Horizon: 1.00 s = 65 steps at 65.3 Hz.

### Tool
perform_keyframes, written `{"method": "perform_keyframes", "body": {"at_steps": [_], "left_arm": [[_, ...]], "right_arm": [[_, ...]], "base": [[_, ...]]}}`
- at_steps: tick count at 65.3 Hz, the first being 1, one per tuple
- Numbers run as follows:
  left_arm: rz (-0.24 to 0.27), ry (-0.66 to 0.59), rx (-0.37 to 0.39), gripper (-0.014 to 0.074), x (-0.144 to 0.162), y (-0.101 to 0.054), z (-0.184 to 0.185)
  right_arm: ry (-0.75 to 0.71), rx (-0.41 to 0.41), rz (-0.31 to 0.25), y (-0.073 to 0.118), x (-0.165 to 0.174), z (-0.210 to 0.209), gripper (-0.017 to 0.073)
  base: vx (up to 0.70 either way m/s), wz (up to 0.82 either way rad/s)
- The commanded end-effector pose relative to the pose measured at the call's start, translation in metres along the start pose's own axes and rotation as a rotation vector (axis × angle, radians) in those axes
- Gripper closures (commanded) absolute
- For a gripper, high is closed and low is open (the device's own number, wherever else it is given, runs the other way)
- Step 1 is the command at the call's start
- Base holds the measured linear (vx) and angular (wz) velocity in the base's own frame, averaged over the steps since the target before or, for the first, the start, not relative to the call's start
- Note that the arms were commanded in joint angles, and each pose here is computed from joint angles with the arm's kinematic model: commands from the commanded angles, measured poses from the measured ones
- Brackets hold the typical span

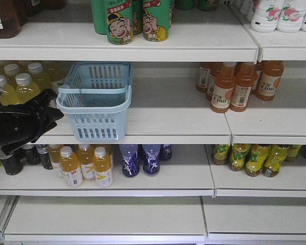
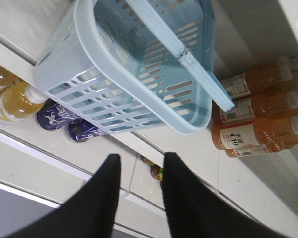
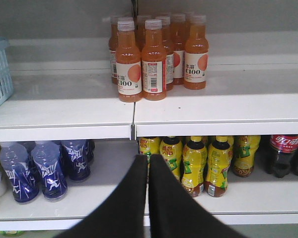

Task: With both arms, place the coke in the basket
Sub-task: 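Close the left gripper on the light-blue basket handle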

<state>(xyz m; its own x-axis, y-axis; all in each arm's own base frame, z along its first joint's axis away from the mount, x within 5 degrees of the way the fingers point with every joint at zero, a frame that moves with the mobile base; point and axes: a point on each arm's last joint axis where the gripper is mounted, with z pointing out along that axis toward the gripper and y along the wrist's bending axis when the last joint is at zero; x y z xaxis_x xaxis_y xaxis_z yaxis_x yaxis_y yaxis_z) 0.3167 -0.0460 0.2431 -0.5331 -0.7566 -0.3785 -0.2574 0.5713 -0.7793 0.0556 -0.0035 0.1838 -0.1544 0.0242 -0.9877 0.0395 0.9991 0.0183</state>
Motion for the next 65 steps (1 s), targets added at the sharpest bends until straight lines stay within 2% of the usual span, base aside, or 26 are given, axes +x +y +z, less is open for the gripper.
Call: {"method": "perform_keyframes", "body": {"at_steps": [1, 9, 21, 39, 47, 55, 65], "left_arm": [[-0.060, 0.013, 0.114, 0.0239, -0.007, -0.022, 0.001], [-0.049, 0.054, 0.201, 0.0107, -0.015, -0.041, 0.010], [-0.031, 0.009, 0.235, 0.0087, -0.032, -0.059, 0.019], [-0.045, -0.074, 0.158, 0.0090, -0.042, -0.053, 0.027], [-0.090, -0.074, 0.152, 0.0090, -0.045, -0.052, 0.034], [-0.100, -0.054, 0.156, 0.0090, -0.046, -0.052, 0.044], [-0.149, -0.038, 0.156, 0.0090, -0.049, -0.050, 0.058]], "right_arm": [[-0.080, -0.007, -0.021, 0.001, -0.004, -0.001, 0.0565], [-0.080, -0.007, -0.021, 0.001, -0.004, -0.001, 0.0565], [-0.080, -0.007, -0.021, 0.001, -0.004, -0.001, 0.0565], [-0.080, -0.007, -0.021, 0.001, -0.004, -0.001, 0.0565], [-0.080, -0.007, -0.021, 0.001, -0.004, -0.001, 0.0565], [-0.080, -0.007, -0.021, 0.001, -0.004, -0.001, 0.0565], [-0.080, -0.007, -0.021, 0.001, -0.004, -0.001, 0.0565]], "base": [[0.00, 0.00], [0.00, 0.00], [0.00, 0.00], [0.00, 0.00], [0.00, 0.00], [0.00, 0.00], [0.00, 0.00]]}}
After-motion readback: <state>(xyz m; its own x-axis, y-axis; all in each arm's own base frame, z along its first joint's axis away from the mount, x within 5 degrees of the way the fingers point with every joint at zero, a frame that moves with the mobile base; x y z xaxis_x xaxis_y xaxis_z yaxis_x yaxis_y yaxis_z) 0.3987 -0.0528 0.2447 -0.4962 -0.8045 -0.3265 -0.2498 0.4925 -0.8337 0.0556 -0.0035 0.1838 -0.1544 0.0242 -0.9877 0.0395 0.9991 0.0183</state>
